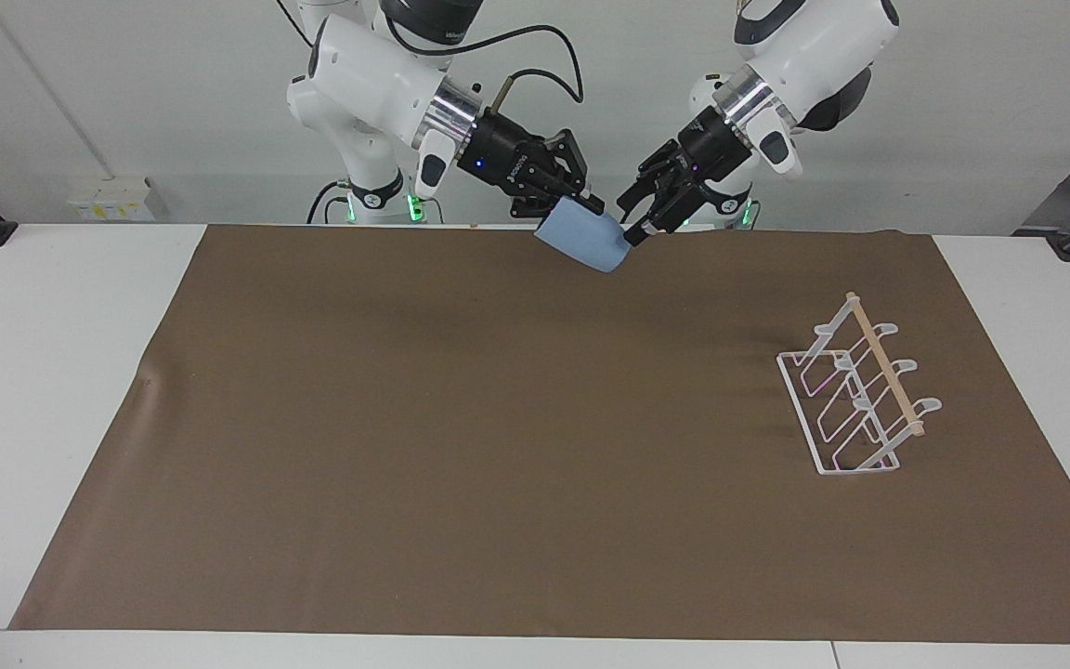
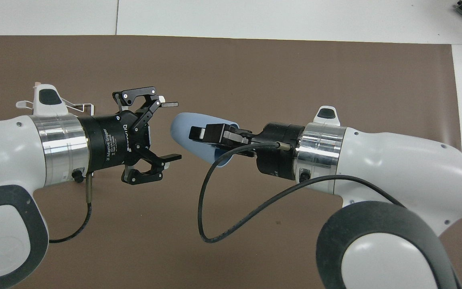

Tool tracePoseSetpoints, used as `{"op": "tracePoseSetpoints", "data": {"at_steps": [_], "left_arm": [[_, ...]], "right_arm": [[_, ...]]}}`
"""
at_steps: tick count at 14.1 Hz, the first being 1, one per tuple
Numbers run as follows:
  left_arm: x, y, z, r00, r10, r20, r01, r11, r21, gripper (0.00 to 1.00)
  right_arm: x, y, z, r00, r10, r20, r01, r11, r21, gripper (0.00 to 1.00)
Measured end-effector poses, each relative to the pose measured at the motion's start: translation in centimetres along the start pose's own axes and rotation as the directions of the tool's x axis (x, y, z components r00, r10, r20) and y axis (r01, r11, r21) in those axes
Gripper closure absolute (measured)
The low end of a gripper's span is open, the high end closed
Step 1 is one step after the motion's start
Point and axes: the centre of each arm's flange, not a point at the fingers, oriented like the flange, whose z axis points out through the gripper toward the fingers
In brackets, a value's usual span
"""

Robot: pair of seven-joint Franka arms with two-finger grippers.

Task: Hang cup on cup holder
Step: 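Close the left gripper on the cup bottom held by the right gripper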

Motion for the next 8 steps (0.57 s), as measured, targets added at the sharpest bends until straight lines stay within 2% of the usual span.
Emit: {"op": "tracePoseSetpoints", "data": {"at_steps": [4,8], "left_arm": [[-0.19,0.13,-0.05,0.990,0.140,-0.005,-0.140,0.990,-0.019,0.00],[-0.17,0.11,-0.01,0.984,0.178,-0.020,-0.178,0.984,-0.015,0.00]], "right_arm": [[0.00,0.04,-0.12,1.000,0.014,-0.001,-0.014,1.000,0.011,0.95],[-0.01,0.07,-0.14,1.000,0.015,-0.002,-0.015,1.000,0.010,0.95]]}}
